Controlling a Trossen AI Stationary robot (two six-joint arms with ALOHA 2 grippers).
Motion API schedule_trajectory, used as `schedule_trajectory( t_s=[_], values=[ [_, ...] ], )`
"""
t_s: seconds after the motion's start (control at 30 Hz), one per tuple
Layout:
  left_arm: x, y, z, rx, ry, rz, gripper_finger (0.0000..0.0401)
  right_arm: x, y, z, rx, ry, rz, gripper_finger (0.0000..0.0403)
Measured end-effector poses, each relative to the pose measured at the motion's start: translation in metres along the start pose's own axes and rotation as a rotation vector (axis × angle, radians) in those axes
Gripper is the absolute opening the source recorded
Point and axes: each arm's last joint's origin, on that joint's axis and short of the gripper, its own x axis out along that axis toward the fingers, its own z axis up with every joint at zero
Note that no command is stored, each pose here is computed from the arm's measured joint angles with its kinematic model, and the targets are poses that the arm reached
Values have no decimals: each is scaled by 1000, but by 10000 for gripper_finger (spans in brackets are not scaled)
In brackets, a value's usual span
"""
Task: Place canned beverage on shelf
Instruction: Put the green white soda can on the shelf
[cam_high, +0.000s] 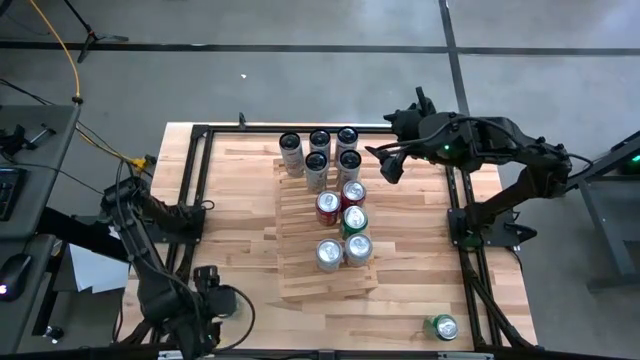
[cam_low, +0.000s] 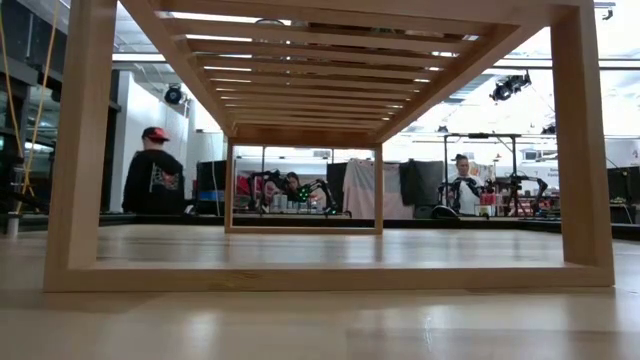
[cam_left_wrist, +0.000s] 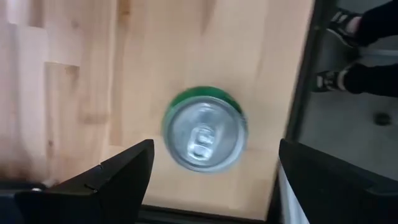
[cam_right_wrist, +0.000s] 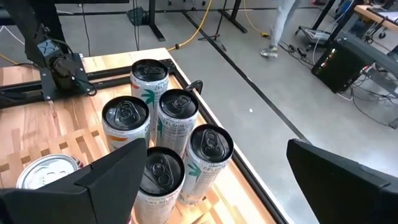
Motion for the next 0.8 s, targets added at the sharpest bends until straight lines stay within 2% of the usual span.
schedule_trajectory(
  t_s=[0.2,0.37,0.5,0.8],
  values=[
    [16,4,-5,44,17,44,337,0,0,-1,3,6,-1,374],
    [34,5,-11,32,60,38,337,0,0,-1,2,7,-1,374],
    [41,3,-11,28,45,12,337,0,0,-1,-1,10,-1,374],
    [64,8,-17,30,43,31,337,0,0,-1,-2,10,-1,374]
  ],
)
